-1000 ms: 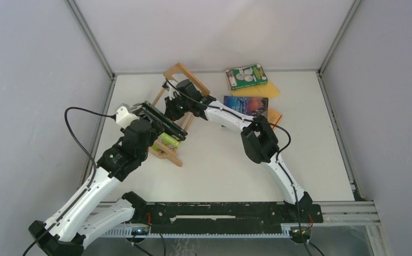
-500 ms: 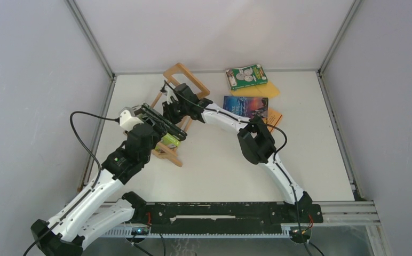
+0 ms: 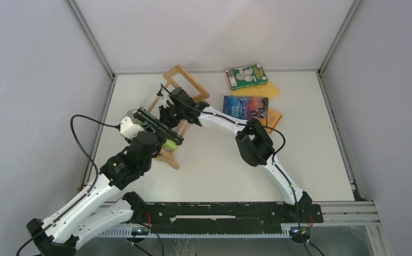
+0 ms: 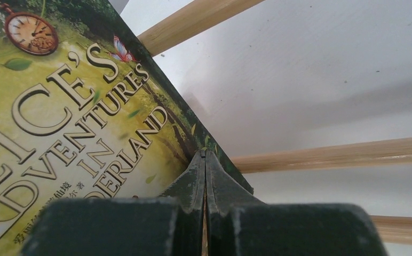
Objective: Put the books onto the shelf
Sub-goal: Adjust the book on the shelf.
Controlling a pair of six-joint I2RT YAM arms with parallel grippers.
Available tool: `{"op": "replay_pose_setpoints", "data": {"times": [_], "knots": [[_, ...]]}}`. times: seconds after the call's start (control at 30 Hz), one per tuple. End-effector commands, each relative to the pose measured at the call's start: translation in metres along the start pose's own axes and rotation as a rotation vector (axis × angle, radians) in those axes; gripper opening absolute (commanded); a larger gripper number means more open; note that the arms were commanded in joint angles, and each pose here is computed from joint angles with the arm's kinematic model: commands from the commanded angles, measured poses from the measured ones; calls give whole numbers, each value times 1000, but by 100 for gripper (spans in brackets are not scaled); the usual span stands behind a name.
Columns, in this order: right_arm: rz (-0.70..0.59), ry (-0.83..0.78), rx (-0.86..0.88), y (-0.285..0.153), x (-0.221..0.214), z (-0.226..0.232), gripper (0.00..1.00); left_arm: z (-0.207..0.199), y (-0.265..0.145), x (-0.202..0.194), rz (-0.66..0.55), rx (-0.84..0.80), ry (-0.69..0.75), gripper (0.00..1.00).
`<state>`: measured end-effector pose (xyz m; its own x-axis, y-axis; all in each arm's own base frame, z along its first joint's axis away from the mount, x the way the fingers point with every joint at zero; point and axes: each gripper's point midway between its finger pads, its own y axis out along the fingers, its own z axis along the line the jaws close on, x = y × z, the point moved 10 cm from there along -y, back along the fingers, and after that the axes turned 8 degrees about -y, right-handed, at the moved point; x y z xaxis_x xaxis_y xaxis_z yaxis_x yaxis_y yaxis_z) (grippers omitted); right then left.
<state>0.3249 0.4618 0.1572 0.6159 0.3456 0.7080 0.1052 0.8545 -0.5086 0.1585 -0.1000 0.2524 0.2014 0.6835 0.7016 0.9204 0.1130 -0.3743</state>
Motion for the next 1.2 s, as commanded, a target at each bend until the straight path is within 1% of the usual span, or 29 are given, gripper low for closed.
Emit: {"op": "replay_pose_setpoints", "data": {"times": [0.0,0.23,0.3,0.5,0.67,0.73,0.77,0.8,0.83,0.87,0.93,1.03,1.07,1.17], "knots": [[-27,16,-6,-6,10,11,3,18,-5,3,-74,118,54,58],[-46,39,-59,-11,14,-7,4,-2,-14,25,-129,92,42,62],[-45,45,-68,-11,13,-11,4,-8,-20,34,-155,86,36,63],[-41,52,-73,-8,11,-15,4,-22,-35,51,-182,57,12,64],[-37,55,-78,-7,9,-17,4,-25,-43,58,-189,79,18,64],[-42,56,-81,-9,11,-19,4,-21,-45,57,-183,109,28,63],[-44,58,-83,-9,11,-20,4,-20,-46,56,-182,122,10,62],[-45,58,-84,-10,12,-20,4,-19,-47,55,-180,136,10,60],[-48,57,-84,-10,13,-20,4,-16,-47,53,-181,150,7,54],[-48,56,-84,-10,13,-20,4,-14,-48,52,-183,161,5,47],[-52,56,-83,-11,14,-20,4,-8,-48,49,-183,193,-7,28],[-49,55,-82,-10,13,-20,4,1,-49,45,-179,229,-30,6],[-46,53,-83,-10,12,-20,4,4,-49,44,-176,233,-41,2],[-35,48,-84,-10,11,-21,5,10,-50,41,-165,242,-69,0]]}}
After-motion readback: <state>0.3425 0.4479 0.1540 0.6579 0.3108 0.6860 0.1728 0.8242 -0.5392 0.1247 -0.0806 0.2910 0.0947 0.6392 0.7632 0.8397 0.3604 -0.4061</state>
